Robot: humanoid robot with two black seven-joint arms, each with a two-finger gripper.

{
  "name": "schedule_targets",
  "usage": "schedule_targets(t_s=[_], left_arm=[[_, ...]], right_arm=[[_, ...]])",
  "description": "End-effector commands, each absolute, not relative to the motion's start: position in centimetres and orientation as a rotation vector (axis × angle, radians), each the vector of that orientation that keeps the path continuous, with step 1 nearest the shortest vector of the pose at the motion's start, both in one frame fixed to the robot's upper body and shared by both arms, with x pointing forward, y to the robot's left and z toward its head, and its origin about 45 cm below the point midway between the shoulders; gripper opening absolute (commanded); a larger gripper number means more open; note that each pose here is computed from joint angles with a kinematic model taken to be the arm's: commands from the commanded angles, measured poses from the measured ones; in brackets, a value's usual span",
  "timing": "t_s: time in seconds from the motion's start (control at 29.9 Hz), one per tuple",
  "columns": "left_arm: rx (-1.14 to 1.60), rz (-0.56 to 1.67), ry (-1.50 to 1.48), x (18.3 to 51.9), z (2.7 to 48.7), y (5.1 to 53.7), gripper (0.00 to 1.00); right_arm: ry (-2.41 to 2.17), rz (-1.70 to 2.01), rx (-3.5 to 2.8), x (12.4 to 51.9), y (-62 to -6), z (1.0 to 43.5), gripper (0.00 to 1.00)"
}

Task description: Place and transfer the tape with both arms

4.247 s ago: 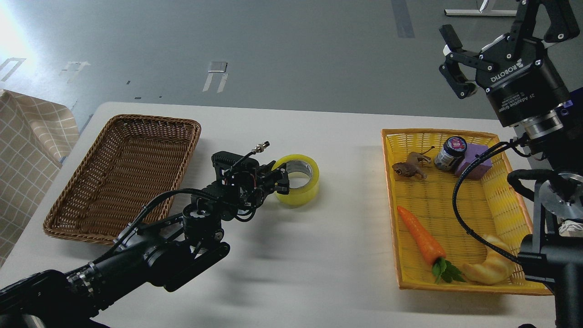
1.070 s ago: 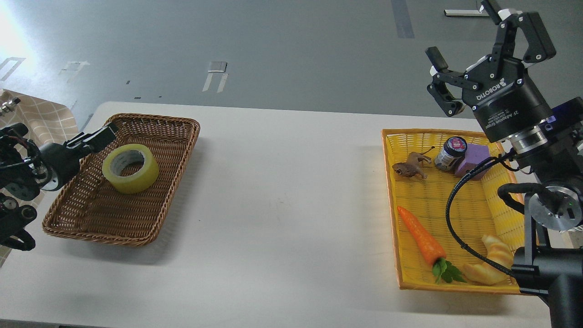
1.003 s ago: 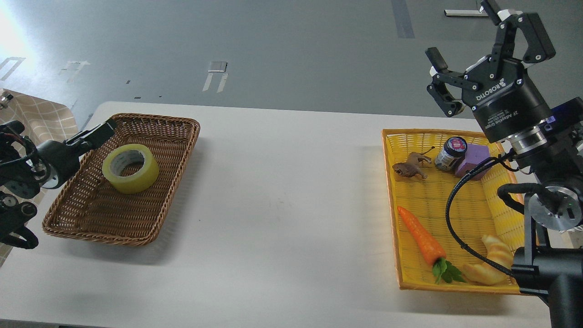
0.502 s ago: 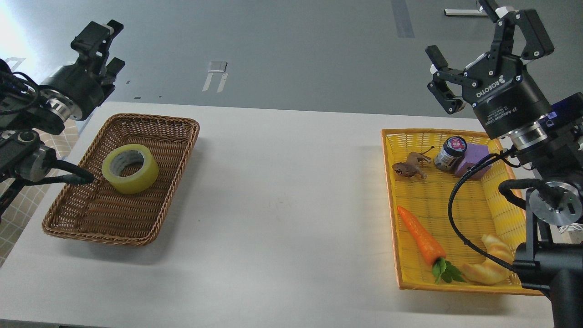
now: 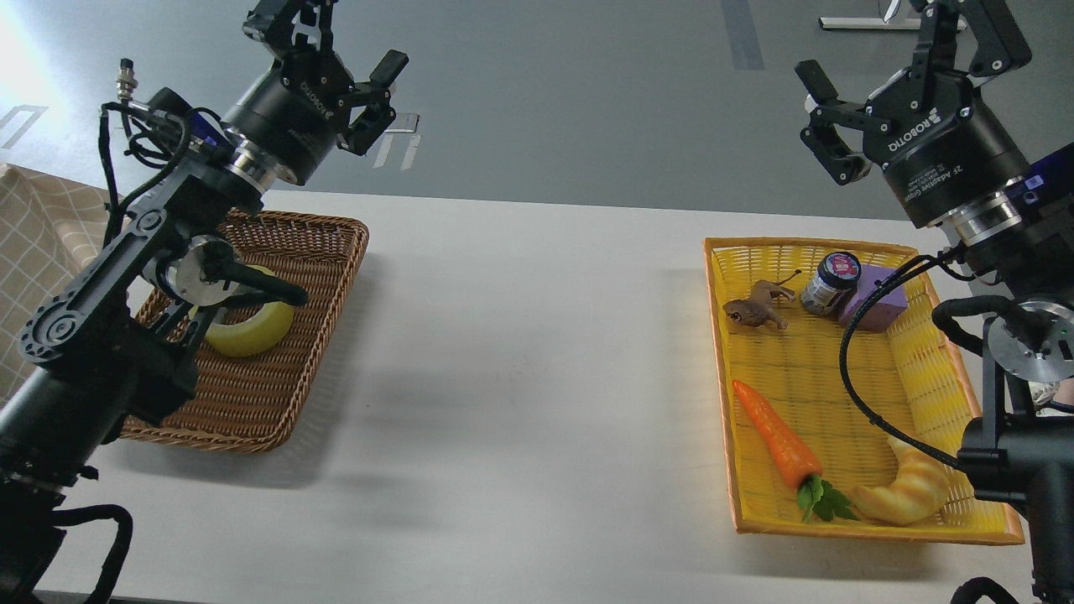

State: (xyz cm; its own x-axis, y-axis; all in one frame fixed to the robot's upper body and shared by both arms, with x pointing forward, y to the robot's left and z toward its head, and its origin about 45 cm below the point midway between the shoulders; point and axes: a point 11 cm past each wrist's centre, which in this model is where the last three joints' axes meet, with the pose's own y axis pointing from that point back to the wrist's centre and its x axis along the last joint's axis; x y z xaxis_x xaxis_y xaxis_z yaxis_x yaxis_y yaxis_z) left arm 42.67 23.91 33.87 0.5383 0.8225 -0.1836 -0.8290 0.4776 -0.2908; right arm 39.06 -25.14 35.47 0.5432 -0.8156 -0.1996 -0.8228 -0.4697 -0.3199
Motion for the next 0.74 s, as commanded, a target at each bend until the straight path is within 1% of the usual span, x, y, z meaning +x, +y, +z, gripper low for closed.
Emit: schedule_targets(t_s=[0.0,0.17,0.27,0.43,0.57,0.7], left_arm=[[-0.387,0.965,0.110,42.3,33.3,21.3,0.98],[-0.476,0.942,0.170,41.9,33.1,19.1,0.98],[-0.514,0.937,0.184,41.8,33.2,18.3,0.98],[-0.489,0.960,0.207,41.4,31.3,18.6,0.98],[-0.500,0.975,0.215,41.1,30.6,19.0,0.98],[-0.502,0.972,0.215,41.1,30.7,18.9,0.98]], right_arm=[[1.390,0.039,-2.422,39.4,-24.4,35.3,1.00],[1.376,0.056,-2.459,39.5,-22.8,35.2,1.00],[1.341,0.034,-2.475,39.7,-21.7,35.9,1.00],[1.298,0.014,-2.499,40.3,-19.1,37.2,1.00],[1.282,0.045,-2.540,40.2,-17.9,36.1,1.00],[1.271,0.049,-2.531,40.1,-17.7,36.0,1.00]])
